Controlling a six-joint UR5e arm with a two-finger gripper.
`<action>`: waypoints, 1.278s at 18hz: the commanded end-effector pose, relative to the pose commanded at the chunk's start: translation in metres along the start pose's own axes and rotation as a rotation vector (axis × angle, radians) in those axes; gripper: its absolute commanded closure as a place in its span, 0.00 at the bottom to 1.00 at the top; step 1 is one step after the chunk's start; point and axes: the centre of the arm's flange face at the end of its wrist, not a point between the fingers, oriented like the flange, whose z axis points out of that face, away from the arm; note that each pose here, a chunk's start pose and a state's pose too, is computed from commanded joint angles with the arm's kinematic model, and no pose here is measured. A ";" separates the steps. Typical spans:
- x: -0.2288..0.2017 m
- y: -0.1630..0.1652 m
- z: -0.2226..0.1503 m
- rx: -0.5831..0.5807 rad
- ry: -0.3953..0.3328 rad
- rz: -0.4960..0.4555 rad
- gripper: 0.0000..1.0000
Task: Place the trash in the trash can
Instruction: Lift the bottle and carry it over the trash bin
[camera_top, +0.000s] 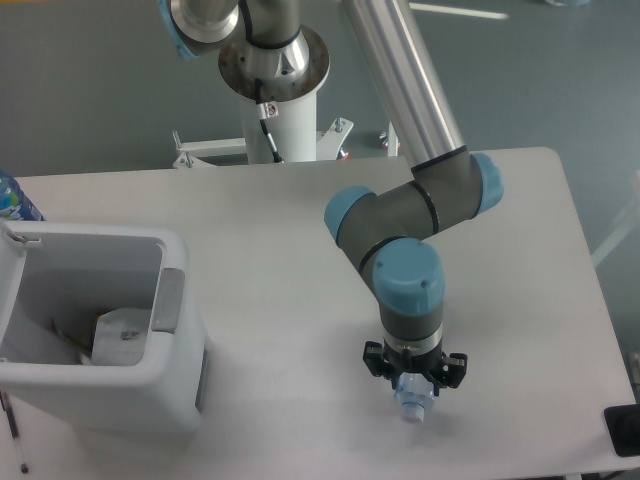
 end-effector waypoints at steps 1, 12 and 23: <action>-0.004 0.000 -0.006 0.016 0.007 -0.008 0.36; -0.001 -0.018 -0.117 0.365 0.222 -0.096 0.37; 0.030 -0.063 -0.253 0.651 0.379 -0.122 0.37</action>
